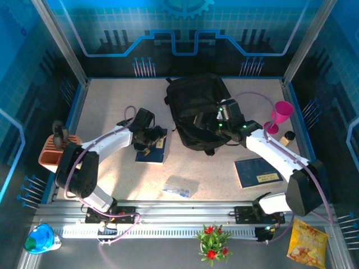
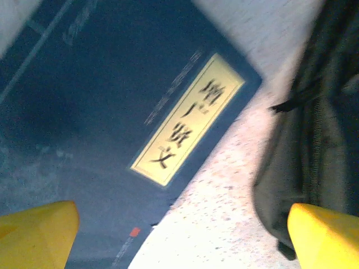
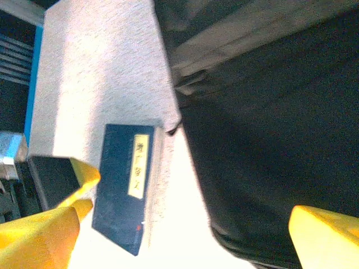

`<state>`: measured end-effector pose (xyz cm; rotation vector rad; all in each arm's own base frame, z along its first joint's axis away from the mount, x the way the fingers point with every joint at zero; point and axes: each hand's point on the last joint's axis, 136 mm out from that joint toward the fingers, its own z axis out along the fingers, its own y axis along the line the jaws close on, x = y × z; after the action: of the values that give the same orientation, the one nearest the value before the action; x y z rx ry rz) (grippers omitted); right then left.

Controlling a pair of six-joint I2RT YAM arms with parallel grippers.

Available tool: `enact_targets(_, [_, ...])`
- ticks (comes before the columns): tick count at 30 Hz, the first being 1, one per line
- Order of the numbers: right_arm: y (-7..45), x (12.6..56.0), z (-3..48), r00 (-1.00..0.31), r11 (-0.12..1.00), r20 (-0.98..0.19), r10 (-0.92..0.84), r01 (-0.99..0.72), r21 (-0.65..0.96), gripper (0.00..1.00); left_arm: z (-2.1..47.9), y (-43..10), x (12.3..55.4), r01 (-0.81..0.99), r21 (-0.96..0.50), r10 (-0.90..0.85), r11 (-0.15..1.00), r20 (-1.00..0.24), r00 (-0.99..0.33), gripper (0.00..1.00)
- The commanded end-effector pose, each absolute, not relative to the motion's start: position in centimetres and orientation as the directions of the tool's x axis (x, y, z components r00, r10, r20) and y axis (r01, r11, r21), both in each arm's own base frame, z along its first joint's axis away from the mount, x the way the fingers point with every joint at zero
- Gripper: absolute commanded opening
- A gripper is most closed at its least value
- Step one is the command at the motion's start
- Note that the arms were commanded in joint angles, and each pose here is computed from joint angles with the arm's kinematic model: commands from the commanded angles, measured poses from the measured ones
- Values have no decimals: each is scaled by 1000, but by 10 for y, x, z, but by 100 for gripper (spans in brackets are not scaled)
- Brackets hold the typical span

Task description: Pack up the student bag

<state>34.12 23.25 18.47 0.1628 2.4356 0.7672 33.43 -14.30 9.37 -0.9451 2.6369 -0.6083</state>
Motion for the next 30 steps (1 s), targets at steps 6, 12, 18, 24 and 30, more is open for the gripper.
enact_targets(6, [312,321,163,-872,850,-487,53,-217,480,89,111,-98,343,-380,-442,-527,813,-281,-802,99])
enact_targets(12, [364,310,122,-922,837,-380,-74,-264,480,70,94,-78,333,-386,-384,-504,839,-281,-816,99])
enact_targets(18, [388,307,83,-934,863,-315,-166,-293,413,57,66,-71,321,-391,-338,-483,856,-254,-838,94])
enact_targets(24, [394,307,55,-936,877,-287,-202,-304,373,50,44,-76,303,-387,-343,-467,856,-190,-864,87])
enact_targets(30, [395,308,41,-935,879,-275,-223,-315,359,45,31,-85,292,-371,-359,-439,856,-126,-890,85])
